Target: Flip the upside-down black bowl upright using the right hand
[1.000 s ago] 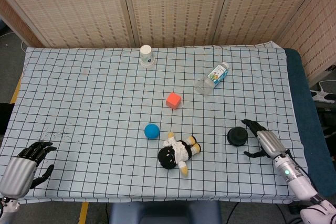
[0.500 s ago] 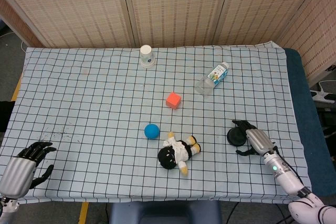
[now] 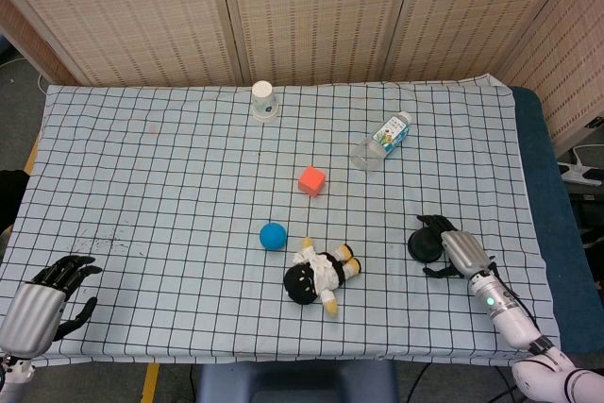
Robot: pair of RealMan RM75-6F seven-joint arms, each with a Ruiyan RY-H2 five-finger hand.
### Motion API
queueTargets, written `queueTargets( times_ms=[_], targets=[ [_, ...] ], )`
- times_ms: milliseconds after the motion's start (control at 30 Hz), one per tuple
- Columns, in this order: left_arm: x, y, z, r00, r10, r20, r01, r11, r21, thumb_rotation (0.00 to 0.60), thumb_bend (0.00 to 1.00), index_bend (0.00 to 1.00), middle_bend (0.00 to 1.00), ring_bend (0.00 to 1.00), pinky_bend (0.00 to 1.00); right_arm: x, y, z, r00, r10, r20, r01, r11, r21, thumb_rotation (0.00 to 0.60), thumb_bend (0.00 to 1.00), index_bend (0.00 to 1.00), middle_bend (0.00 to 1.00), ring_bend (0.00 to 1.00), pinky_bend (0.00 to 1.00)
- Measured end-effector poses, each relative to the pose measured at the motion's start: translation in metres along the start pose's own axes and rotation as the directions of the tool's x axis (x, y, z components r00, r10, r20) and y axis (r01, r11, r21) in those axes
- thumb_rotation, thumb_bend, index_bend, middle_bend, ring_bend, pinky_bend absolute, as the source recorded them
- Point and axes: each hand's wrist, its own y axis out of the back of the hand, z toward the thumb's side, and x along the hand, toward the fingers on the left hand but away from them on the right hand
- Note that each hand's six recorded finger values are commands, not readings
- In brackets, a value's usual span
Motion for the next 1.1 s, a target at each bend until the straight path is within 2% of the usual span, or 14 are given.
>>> queueTargets(
  times_ms=[100, 200, 300, 400, 500, 900, 1100],
  targets=[
    [-0.0002, -0.0001, 0.0003, 1.000, 0.000, 0.001, 0.000, 1.000, 0.001, 0.600, 0.36, 0.32, 0.25, 0.22, 0.45, 0.0003, 0.0014, -0.0014, 1.000, -0.009, 0.004, 0.009, 1.000, 0.001, 0.600, 0.11, 0.11, 0.17, 0.06, 0.32],
    [-0.0002, -0.0003, 0.0005, 1.000, -0.001, 0.001, 0.001, 1.000, 0.001, 0.600, 0.36, 0.32, 0.25, 0.22, 0.45, 0.0006, 0.0020, -0.0026, 1.000, -0.011, 0.006, 0.011, 1.000, 0.004, 0.600, 0.13, 0.13, 0.19, 0.09, 0.37],
    [-0.0001, -0.0005, 0.0007, 1.000, -0.001, 0.002, 0.001, 1.000, 0.002, 0.600, 0.37, 0.32, 0.25, 0.22, 0.45, 0.0008, 0.0025, -0.0032, 1.000, -0.011, 0.006, 0.011, 1.000, 0.013, 0.600, 0.19, 0.17, 0.22, 0.15, 0.42],
    [-0.0001, -0.0005, 0.0007, 1.000, -0.001, 0.001, 0.001, 1.000, 0.002, 0.600, 0.36, 0.33, 0.25, 0.22, 0.45, 0.0012, 0.0029, -0.0042, 1.000, -0.009, 0.005, 0.009, 0.999, 0.035, 0.600, 0.30, 0.24, 0.25, 0.20, 0.45],
    [-0.0003, -0.0004, 0.0007, 1.000, -0.001, 0.001, 0.001, 1.000, 0.002, 0.600, 0.37, 0.33, 0.25, 0.22, 0.45, 0.0017, 0.0030, -0.0051, 1.000, -0.006, 0.008, 0.006, 0.999, 0.053, 0.600, 0.33, 0.27, 0.27, 0.22, 0.47],
    [-0.0001, -0.0004, 0.0007, 1.000, -0.002, 0.002, 0.002, 1.000, 0.002, 0.600, 0.37, 0.33, 0.25, 0.22, 0.45, 0.0020, 0.0014, -0.0035, 1.000, -0.005, 0.007, 0.004, 0.999, 0.034, 0.600, 0.33, 0.26, 0.28, 0.23, 0.47],
    [-0.0001, -0.0004, 0.0008, 1.000, -0.001, 0.003, 0.001, 1.000, 0.001, 0.600, 0.36, 0.33, 0.25, 0.22, 0.45, 0.0039, 0.0012, -0.0035, 1.000, 0.004, 0.004, -0.005, 0.999, 0.032, 0.600, 0.32, 0.18, 0.28, 0.20, 0.46]
  ],
)
